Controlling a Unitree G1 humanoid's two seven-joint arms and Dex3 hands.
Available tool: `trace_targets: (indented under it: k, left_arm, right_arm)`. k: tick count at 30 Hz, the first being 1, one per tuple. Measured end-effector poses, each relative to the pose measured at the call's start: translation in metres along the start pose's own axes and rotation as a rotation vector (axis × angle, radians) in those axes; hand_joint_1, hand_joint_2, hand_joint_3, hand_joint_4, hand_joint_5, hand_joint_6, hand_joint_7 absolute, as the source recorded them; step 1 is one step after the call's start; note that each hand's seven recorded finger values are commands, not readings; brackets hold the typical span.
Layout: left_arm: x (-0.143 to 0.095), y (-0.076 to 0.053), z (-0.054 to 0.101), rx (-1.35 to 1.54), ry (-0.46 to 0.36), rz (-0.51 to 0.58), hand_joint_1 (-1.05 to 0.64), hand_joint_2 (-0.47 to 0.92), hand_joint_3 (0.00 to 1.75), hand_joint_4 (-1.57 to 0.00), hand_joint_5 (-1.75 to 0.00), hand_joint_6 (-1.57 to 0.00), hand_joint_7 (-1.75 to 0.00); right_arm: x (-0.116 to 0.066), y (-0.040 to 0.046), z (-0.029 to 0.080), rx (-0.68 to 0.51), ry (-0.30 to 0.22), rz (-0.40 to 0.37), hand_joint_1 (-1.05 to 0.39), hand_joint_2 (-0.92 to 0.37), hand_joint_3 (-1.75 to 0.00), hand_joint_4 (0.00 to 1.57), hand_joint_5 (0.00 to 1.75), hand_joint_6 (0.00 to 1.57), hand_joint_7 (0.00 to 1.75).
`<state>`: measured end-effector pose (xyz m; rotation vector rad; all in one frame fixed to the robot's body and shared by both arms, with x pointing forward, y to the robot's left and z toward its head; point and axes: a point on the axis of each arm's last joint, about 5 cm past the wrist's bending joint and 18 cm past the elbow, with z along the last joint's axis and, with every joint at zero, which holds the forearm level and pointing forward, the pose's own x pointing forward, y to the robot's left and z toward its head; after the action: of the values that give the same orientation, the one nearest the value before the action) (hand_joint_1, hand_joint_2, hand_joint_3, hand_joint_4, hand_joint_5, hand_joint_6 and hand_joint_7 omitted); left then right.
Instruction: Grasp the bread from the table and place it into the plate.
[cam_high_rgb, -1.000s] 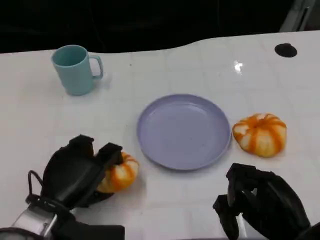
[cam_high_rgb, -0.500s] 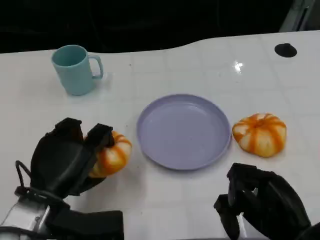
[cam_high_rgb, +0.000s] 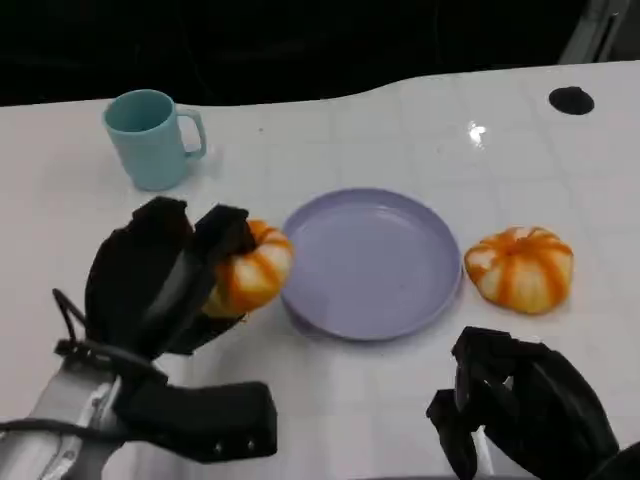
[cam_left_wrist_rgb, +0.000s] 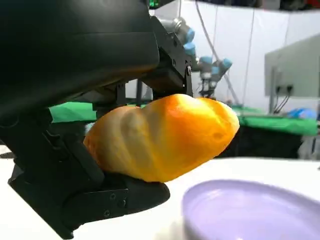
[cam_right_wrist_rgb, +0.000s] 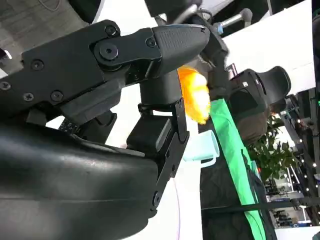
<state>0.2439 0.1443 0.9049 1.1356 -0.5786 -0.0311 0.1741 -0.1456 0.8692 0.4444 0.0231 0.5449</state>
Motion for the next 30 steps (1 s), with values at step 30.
trace_targets:
  k: [30]
  left_arm:
    - [0.062,-0.046,0.03,-0.095,-0.196,-0.175,-0.24,0.52,1.12,-0.84,-1.75,-0.73,-1.53]
  right_arm:
    - [-0.004,-0.0007,0.0,0.002,0.022,0.008,-0.97,-0.92,-0.32,1.2,1.64,1.05,1.49]
